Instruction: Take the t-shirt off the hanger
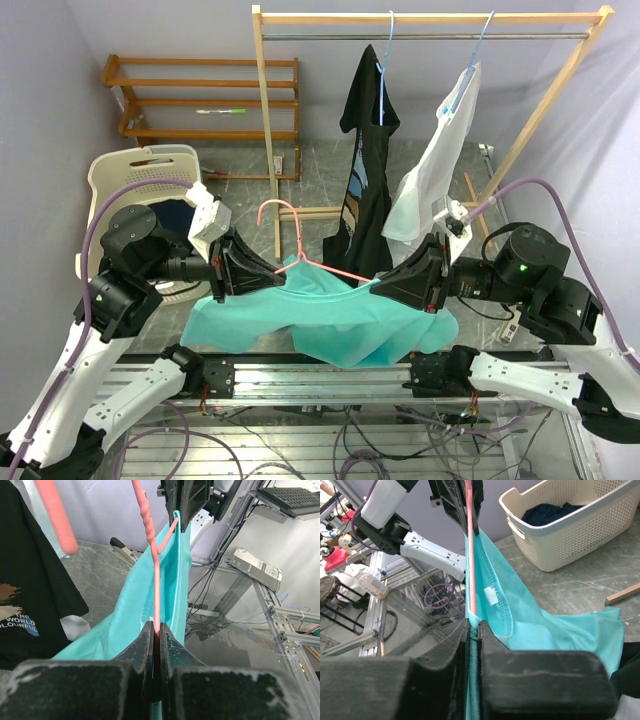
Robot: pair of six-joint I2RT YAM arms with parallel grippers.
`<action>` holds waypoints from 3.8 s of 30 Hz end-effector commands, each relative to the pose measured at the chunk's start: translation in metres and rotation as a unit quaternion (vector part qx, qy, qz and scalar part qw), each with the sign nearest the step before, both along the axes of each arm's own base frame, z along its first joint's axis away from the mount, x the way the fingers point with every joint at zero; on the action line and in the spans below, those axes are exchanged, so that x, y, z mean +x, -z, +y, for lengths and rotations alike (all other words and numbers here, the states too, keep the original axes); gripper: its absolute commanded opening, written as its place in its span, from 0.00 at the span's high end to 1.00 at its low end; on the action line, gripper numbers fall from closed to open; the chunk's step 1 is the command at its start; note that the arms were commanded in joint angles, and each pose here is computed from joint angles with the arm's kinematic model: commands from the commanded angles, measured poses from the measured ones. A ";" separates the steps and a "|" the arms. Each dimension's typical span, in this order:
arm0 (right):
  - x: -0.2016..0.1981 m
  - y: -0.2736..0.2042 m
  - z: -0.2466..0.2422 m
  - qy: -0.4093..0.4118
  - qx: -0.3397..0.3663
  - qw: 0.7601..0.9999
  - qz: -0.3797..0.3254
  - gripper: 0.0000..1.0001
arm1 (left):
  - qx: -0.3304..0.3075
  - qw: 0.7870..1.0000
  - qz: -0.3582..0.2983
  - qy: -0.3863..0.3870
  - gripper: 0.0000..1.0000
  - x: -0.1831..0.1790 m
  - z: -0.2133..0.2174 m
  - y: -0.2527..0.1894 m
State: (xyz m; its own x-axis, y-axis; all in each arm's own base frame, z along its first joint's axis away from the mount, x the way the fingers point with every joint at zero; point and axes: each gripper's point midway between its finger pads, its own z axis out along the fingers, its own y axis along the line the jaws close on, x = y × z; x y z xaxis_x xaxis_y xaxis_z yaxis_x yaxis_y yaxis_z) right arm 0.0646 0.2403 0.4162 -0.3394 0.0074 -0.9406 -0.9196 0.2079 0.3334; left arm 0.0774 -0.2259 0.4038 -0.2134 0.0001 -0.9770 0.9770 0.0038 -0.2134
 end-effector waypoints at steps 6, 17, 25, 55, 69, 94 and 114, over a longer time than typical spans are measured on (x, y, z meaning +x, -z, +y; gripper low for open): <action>0.010 0.014 -0.025 0.062 -0.012 0.998 -0.016 0.09 | -0.016 0.999 -0.044 -0.025 0.93 -0.007 0.010 -0.027; 0.019 0.029 -0.070 0.149 -0.043 0.988 -0.027 0.54 | -0.020 0.997 -0.062 -0.030 0.93 -0.017 0.017 -0.049; 0.027 0.023 -0.105 0.227 -0.024 0.973 -0.021 0.92 | -0.010 0.996 -0.067 -0.051 0.93 -0.023 0.026 -0.047; 0.052 0.085 -0.124 0.353 -0.058 0.928 0.099 1.00 | -0.050 0.992 -0.072 -0.093 0.93 -0.022 0.034 -0.063; 0.063 0.144 -0.161 0.462 -0.163 0.859 0.150 1.00 | -0.032 0.985 -0.097 -0.137 0.93 -0.019 0.046 -0.071; -0.005 -0.027 -0.057 0.061 -0.024 0.996 -0.059 0.54 | 0.012 1.000 -0.015 -0.001 0.93 -0.014 0.010 -0.016; 0.007 0.015 0.001 -0.022 -0.096 0.994 -0.046 0.76 | 0.000 1.000 -0.003 0.021 0.93 -0.014 0.004 -0.020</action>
State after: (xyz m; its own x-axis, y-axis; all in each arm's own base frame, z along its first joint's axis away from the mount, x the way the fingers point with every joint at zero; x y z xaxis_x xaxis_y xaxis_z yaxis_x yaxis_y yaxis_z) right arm 0.0770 0.2400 0.3953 -0.2739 -0.2056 -0.9395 -0.9407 0.2603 0.2173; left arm 0.0687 -0.2215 0.4094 -0.2486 0.0441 -0.9676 0.9685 -0.0034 -0.2490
